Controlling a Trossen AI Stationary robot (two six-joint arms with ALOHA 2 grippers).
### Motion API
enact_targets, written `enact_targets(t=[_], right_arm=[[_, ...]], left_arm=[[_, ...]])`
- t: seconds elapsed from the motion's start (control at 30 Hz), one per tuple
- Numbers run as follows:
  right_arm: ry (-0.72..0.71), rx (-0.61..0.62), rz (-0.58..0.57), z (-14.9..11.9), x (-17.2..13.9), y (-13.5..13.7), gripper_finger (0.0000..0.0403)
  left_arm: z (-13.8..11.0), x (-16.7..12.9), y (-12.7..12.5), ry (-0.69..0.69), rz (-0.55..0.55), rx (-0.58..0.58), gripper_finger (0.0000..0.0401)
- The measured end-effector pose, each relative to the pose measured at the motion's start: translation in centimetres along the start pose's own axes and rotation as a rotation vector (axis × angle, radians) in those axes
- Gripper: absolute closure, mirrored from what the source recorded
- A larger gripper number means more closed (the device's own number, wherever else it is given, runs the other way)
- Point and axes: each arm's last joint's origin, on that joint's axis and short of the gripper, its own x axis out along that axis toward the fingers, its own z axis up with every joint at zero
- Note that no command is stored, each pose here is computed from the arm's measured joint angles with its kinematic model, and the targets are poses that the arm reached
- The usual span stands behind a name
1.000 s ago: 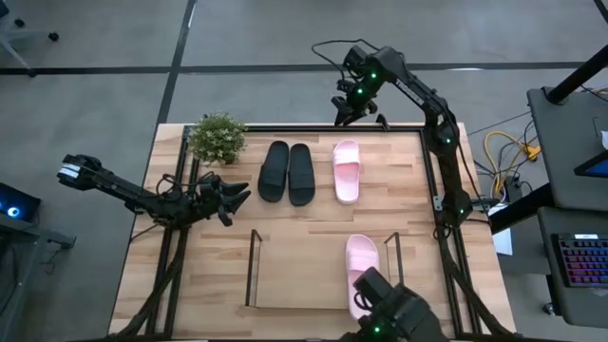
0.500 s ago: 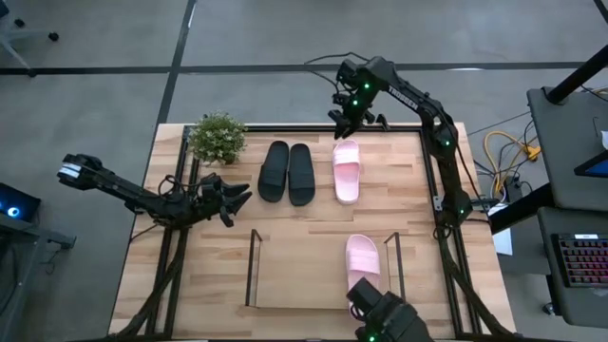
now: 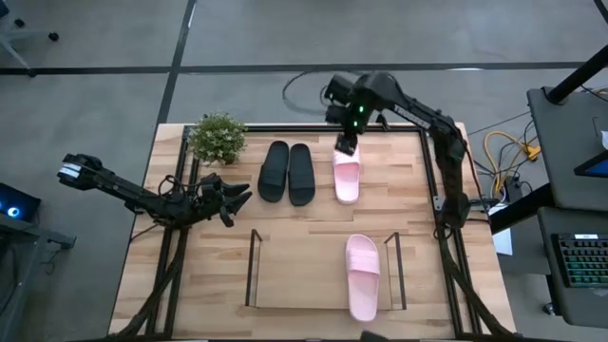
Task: Pick and place slides into the shelf
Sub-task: Put the pink slide on the shelf
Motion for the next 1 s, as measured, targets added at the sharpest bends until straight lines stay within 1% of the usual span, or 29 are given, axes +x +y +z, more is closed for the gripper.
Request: enact_targets(t=[0.07, 0.13, 0.23, 0.3, 0.37, 0.6, 0.8, 0.93, 1.0], right_arm=[[0.007, -0.116, -0.097, 0.0, -0.4, 2.2, 0.0220], [0.023, -0.203, -0.153, 0.1, -0.2, 4.3, 0.0220], [0.072, -0.268, -0.211, 0.2, 1.1, 6.2, 0.0220], [0.105, -0.267, -0.236, 0.3, 2.2, 6.8, 0.0220], [0.140, -0.265, -0.235, 0.3, 3.3, 7.0, 0.0220], [0.242, -0.219, -0.246, -0.4, 6.2, 7.0, 0.0220], [0.235, -0.238, -0.250, -0.5, 9.0, 7.2, 0.0220], [0.206, -0.251, -0.313, -0.5, 10.5, 7.6, 0.0220], [0.171, -0.258, -0.326, -0.5, 11.1, 7.6, 0.0220]], left_arm=[[0.0, 0.0, 0.0, 0.001, 0.001, 0.001, 0.0241], [0.0, 0.0, 0.0, 0.002, 0.001, 0.002, 0.0241], [0.0, 0.0, 0.0, 0.001, 0.001, 0.002, 0.0241], [0.0, 0.0, 0.0, 0.000, -0.001, 0.000, 0.0241], [0.0, 0.0, 0.0, 0.001, 0.000, 0.001, 0.0241], [0.0, 0.0, 0.0, 0.002, -0.003, 0.001, 0.0241], [-0.1, 0.0, 0.0, 0.006, -0.003, 0.004, 0.0241], [0.0, 0.0, 0.0, 0.004, -0.004, 0.002, 0.0241], [0.0, 0.0, 0.0, 0.002, -0.005, 0.001, 0.0241]])
